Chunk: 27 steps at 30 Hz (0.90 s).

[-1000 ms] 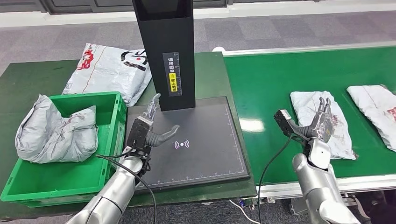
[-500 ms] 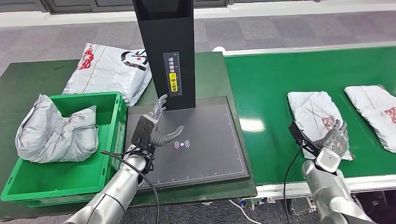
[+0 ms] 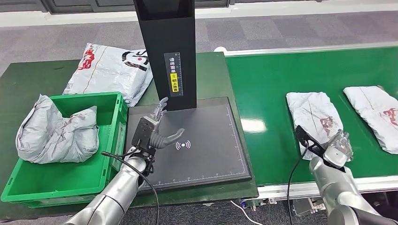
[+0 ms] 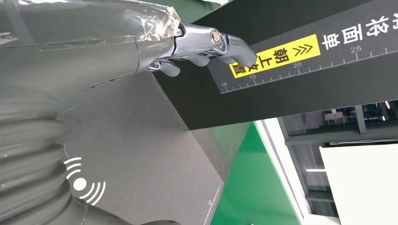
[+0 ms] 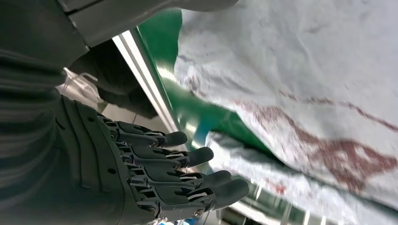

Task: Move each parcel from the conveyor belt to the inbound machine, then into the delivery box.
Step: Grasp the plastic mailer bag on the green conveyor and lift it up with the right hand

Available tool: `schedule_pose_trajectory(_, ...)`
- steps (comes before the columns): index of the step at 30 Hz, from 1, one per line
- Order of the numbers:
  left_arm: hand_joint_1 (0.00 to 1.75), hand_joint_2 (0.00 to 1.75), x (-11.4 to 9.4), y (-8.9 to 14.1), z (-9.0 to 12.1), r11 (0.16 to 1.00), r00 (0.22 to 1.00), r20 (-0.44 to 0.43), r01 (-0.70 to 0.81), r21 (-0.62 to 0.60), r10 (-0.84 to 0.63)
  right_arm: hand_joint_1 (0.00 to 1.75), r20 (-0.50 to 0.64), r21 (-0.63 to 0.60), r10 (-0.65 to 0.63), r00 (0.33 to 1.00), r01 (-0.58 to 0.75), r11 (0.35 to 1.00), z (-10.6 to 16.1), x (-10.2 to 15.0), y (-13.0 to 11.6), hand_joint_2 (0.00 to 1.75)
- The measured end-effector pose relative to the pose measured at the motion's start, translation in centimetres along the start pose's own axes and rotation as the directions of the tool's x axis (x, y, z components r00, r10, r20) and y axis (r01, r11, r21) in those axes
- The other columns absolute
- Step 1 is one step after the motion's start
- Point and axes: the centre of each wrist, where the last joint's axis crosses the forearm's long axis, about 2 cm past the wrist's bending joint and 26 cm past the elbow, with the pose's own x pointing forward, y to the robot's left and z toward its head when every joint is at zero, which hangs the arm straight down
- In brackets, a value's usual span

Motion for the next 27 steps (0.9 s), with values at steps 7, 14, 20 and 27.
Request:
schedule_pose_trajectory(7, 0.0, 1.75, -0.1, 0.3, 0.1, 1.0, 1.0, -0.003, 0.001, -0.004, -0.001, 0.0, 0.005, 0.219, -0.02, 1.0, 0.018, 0.976, 0.0, -0.3, 0.6, 1.75)
schedule_pose_trajectory(14, 0.0, 1.75, -0.2, 0.4, 0.2, 1.0, 1.0, -0.002, 0.002, -0.003, -0.002, 1.75, 0.012, 0.367, 0.031, 0.999, -0.034, 0.93, 0.1, -0.2, 0.9, 1.75)
schedule_pose_trajectory(20, 0.0, 1.75, -0.4, 0.4, 0.6, 1.0, 1.0, 0.002, 0.002, 0.014, -0.002, 1.75, 0.039, 0.432, 0.039, 0.998, -0.052, 0.9, -0.1, 0.2, 0.5, 1.75)
schedule_pose_trajectory(27, 0.0, 1.75, -0.7, 0.6, 1.1, 1.0, 1.0, 0.0, 0.007, 0.023, -0.007, 1.75, 0.046, 0.43, 0.028, 0.999, -0.045, 0.901, -0.3, 0.6, 0.0, 1.75)
